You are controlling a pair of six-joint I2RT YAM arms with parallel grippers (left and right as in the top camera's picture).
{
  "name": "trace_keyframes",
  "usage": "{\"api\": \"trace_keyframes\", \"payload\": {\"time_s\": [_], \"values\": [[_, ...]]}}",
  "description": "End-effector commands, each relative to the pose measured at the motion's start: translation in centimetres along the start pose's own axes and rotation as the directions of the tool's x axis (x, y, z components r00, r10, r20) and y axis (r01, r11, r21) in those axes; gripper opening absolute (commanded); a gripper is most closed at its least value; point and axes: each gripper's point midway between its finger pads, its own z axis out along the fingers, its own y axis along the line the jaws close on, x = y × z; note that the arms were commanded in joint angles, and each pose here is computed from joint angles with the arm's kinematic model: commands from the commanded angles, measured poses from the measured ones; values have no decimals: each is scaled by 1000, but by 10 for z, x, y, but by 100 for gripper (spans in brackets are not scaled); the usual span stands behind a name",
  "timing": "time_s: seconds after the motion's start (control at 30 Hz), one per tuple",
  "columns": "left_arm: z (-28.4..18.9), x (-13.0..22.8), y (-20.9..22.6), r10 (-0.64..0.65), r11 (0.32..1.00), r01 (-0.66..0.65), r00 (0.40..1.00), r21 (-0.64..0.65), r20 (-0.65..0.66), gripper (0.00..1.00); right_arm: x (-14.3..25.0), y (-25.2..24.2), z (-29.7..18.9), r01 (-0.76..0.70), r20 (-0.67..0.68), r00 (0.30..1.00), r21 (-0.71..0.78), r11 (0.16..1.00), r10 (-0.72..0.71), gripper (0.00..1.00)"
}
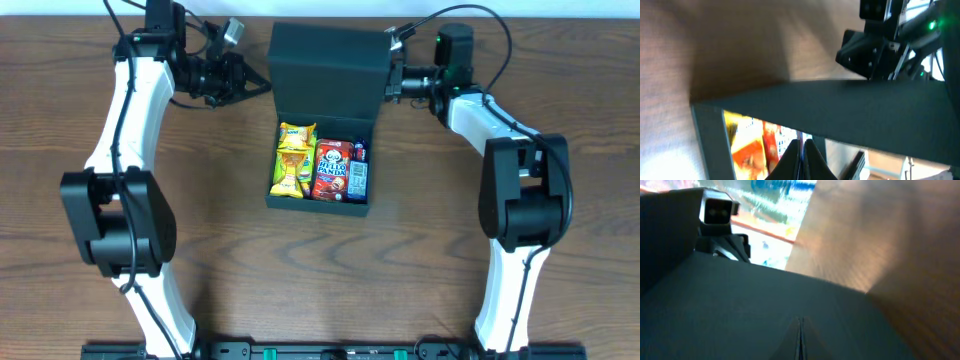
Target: Pack container
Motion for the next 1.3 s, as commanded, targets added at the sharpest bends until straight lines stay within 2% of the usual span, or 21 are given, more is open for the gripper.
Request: {"api": "trace_keyframes", "payload": {"time_s": [0.0,0.5,0.7,0.8,0.97,1.03,1.07,1.13,1.27], "values": [[-19,4,-12,110,991,-109,994,-73,9,6,10,27,10,67,-63,996,-54,996,-70,2],[-31,28,6,41,972,-54,997,-229,-63,6,39,-22,7,-74,-64,994,169,983,86,2],[-36,41,22,-10,946,-25,994,-324,-105,6,26,-34,-9,-74,6,997,316,946,76,2],[-40,45,30,-25,927,-22,993,-375,-119,6,17,-25,-23,-31,38,999,408,912,18,1],[-43,46,38,-28,909,-26,992,-415,-123,6,6,-4,-57,1,86,994,603,798,-66,1],[-42,46,38,-29,909,-26,992,-416,-124,6,8,-1,-75,-25,110,991,702,712,-74,2],[-42,46,38,-29,909,-26,992,-416,-125,6,13,-1,-91,-50,122,990,773,633,-71,2],[-42,46,38,-29,909,-25,992,-416,-125,6,25,-4,-104,-77,120,992,835,545,-44,2],[-42,47,38,-32,909,-24,991,-415,-126,6,55,-16,-109,-122,103,992,870,478,67,1]]}}
